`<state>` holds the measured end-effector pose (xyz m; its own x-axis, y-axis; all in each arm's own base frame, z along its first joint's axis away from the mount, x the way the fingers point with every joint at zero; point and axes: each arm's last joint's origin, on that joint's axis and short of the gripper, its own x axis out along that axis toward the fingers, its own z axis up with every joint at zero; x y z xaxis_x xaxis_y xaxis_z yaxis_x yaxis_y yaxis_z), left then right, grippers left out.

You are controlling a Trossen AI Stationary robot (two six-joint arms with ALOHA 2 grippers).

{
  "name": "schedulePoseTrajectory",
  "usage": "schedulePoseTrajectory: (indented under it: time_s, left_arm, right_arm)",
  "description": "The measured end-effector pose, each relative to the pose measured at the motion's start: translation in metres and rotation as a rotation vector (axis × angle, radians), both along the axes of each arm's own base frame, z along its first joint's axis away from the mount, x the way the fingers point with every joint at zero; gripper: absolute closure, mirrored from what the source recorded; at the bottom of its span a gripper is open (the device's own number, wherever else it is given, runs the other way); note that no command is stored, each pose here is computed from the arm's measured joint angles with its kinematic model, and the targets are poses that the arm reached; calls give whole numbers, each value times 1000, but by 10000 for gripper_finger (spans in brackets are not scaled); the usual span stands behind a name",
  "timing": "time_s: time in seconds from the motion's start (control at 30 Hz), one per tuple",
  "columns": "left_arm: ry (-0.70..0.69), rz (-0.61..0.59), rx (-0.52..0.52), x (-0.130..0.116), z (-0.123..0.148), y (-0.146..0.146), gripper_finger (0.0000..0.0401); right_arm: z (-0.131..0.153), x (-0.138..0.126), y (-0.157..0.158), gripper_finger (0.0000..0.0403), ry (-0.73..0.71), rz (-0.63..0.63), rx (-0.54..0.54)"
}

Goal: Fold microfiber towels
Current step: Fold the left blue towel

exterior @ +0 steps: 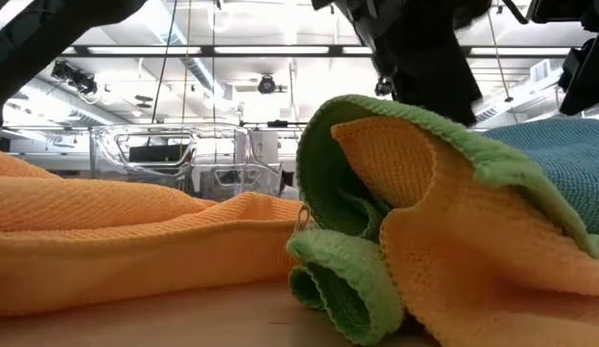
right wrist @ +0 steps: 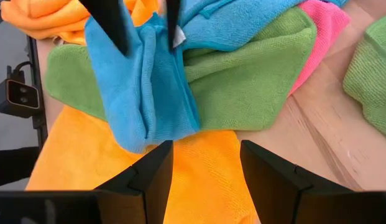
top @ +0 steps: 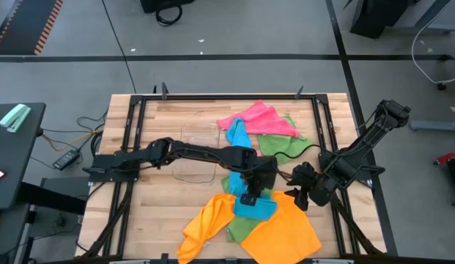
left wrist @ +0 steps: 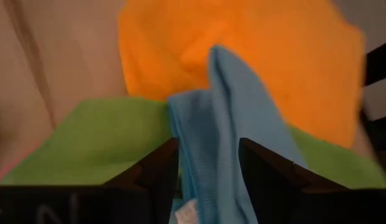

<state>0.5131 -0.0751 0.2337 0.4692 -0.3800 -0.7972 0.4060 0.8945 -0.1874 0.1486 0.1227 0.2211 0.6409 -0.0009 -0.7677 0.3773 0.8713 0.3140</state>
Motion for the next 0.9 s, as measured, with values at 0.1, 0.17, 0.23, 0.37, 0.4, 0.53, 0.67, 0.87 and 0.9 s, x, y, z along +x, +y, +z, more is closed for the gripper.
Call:
schedulePoseTrajectory:
  time_s: [0.1, 0.17, 0.23, 0.37, 0.4, 0.53, 0.67, 0.87, 0.9]
  left_arm:
    - [-14, -65, -76, -5, 12, -11, 232]
    - [-5, -92, -91, -8, 11, -25, 237]
    - [8, -111, -93, -9, 7, -38, 242]
    - [13, -74, 32, -8, -12, -57, 252]
    - [5, -53, 80, -7, -15, -61, 254]
    - [-46, -18, 167, -4, -18, -68, 256]
    - [-7, 23, 171, 1, -36, -63, 248]
    - [62, 81, 154, 4, -51, -53, 246]
    - [64, 94, 140, 5, -52, -53, 248]
  right_arm:
    - [0, -1, -1, 207, 7, 7, -13]
    - [0, 0, -1, 207, 0, 8, -25]
    - [0, 0, -1, 207, -11, -3, -38]
    - [0, 0, -2, 207, -18, -11, -41]
    - [0, 0, -1, 207, -18, -14, -39]
    - [0, 0, -1, 207, -19, -15, -37]
    - [0, 0, -1, 207, -22, -23, -27]
    - [1, -1, 2, 207, -32, -14, -12]
    - [1, -1, 3, 207, -33, -11, -7]
